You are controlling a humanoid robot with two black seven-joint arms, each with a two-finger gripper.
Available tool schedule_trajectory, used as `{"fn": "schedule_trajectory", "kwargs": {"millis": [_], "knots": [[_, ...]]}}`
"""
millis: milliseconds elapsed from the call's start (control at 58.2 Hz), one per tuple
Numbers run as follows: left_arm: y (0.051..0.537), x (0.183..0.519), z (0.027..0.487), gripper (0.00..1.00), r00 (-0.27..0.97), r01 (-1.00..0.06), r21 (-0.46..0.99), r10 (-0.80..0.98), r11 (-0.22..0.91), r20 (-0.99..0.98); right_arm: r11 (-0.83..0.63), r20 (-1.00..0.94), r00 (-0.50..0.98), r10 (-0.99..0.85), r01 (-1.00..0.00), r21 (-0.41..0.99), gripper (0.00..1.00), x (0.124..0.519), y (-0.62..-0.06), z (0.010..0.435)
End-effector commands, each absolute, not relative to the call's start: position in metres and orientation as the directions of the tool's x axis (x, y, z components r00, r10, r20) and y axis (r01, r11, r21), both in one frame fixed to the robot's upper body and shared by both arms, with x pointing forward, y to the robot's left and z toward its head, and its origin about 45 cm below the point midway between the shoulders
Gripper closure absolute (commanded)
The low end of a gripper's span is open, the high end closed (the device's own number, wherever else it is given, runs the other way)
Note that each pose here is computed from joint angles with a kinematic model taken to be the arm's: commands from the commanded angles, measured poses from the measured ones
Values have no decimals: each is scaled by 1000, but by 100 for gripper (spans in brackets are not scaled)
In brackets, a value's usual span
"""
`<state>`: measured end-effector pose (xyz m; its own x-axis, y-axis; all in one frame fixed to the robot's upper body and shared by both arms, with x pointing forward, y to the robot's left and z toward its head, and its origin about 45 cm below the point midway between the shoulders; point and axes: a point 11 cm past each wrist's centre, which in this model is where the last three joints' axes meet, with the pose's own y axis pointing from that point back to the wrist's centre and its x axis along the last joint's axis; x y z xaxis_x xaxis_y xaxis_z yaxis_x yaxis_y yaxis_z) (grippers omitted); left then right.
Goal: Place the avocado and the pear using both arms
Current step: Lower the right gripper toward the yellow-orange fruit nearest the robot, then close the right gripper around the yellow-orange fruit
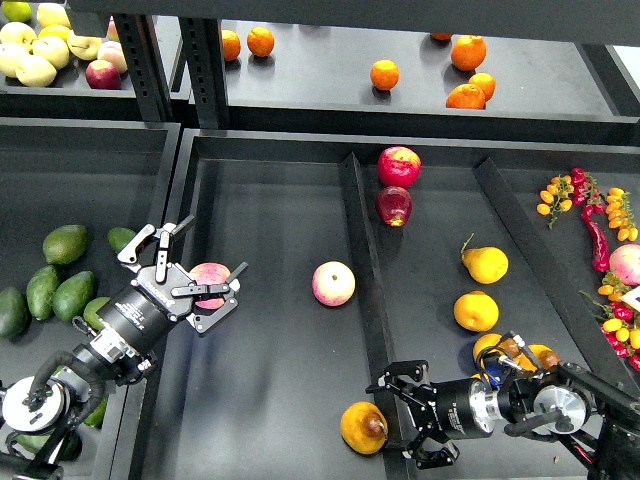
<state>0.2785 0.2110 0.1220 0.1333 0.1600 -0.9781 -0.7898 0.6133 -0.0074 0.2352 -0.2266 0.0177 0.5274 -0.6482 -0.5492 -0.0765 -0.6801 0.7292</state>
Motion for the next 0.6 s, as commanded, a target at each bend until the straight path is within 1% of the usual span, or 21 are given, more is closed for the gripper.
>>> {"fn": "schedule_trajectory", "kwargs": {"millis": [0,155,189,344,584], "knots": [[211,279,122,1,133,-791,-8,160,612,-978,-678,-550,519,-654,-81,731,12,236,-226,16],[212,274,118,1,120,-792,3,160,611,-980,-681,-557,511,-655,-79,728,16,236,-223,13],[212,274,118,0,120,-792,3,160,611,-980,-680,-557,508,-658,-81,729,19,236,-223,12],[212,274,120,0,126,-791,-2,159,612,-979,-688,-568,505,-650,-73,722,22,234,-216,9],[212,272,119,0,121,-793,1,159,610,-980,-691,-579,490,-652,-69,719,34,231,-211,4]]}}
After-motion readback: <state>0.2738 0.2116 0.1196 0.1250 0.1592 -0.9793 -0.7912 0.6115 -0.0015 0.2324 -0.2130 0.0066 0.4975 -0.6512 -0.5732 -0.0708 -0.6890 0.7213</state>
